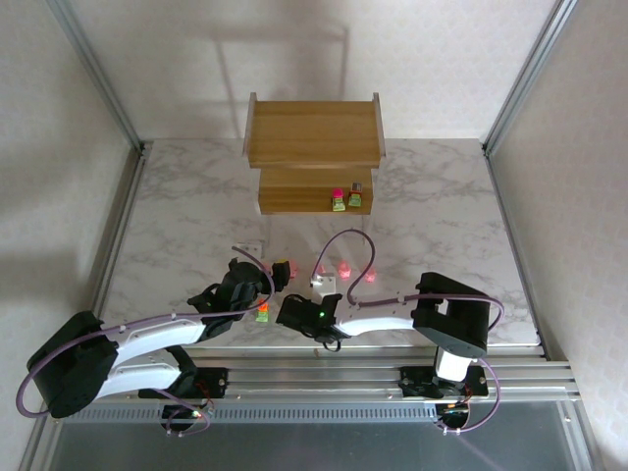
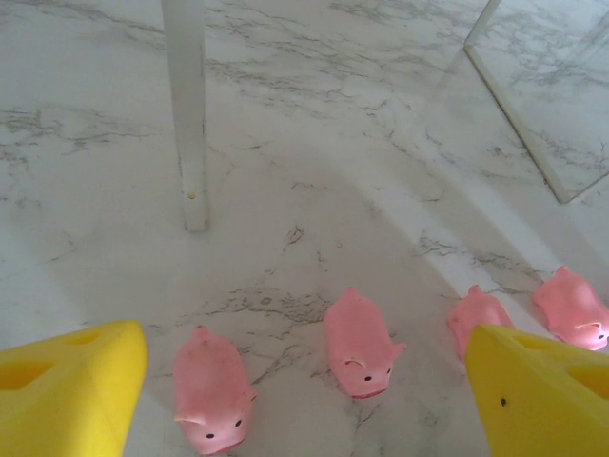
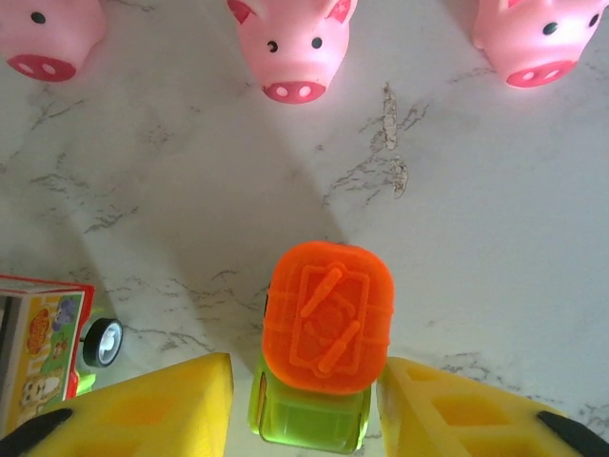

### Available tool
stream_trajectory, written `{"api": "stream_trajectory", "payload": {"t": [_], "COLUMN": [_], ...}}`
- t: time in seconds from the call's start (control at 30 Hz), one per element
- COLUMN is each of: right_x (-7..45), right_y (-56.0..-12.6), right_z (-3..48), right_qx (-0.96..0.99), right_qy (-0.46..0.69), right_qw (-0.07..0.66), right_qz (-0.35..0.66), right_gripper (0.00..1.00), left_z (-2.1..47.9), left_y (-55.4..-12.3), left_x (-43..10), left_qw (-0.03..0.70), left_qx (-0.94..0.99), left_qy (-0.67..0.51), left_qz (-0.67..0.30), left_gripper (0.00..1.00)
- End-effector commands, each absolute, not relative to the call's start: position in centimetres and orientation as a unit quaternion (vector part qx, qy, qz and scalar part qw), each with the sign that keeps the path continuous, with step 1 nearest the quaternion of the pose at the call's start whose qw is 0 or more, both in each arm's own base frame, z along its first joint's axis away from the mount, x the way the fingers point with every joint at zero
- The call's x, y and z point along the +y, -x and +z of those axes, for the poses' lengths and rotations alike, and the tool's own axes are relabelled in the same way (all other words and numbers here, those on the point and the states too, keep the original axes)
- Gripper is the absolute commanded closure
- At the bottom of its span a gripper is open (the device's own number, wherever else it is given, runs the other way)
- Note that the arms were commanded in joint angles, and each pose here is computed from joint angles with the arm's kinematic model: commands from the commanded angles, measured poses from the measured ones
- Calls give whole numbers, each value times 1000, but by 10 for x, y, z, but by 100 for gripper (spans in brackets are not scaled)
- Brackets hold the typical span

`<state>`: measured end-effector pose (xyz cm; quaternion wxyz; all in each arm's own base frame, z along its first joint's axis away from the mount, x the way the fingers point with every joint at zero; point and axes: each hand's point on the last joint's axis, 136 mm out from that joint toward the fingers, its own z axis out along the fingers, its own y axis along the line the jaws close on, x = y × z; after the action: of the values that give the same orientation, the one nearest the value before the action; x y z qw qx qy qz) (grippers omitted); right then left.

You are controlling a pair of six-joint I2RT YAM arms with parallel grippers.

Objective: Place and organize the plastic toys onto the shelf

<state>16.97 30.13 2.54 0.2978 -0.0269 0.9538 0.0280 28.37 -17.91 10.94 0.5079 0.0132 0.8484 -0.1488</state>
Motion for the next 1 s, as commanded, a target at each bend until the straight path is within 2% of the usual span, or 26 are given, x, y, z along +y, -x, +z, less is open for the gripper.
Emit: {"api": "stream_trajectory", "payload": {"t": [0.0, 0.97], "right_x": [296, 290], "right_y": [-170, -179], "right_z": [30, 14], "right_qx": [948, 952], "right_qy": [25, 5], "right_qw": [317, 305], "right_qz": [3, 0], "right_gripper": [56, 60], "left_z": [114, 112], "left_y": [-287, -287], "left_x": [-181, -183], "left_qw": [508, 504], "left_qx": [847, 849], "left_qy": [-5, -8], "left_qz": [-157, -159], "left_gripper": [13, 13]}}
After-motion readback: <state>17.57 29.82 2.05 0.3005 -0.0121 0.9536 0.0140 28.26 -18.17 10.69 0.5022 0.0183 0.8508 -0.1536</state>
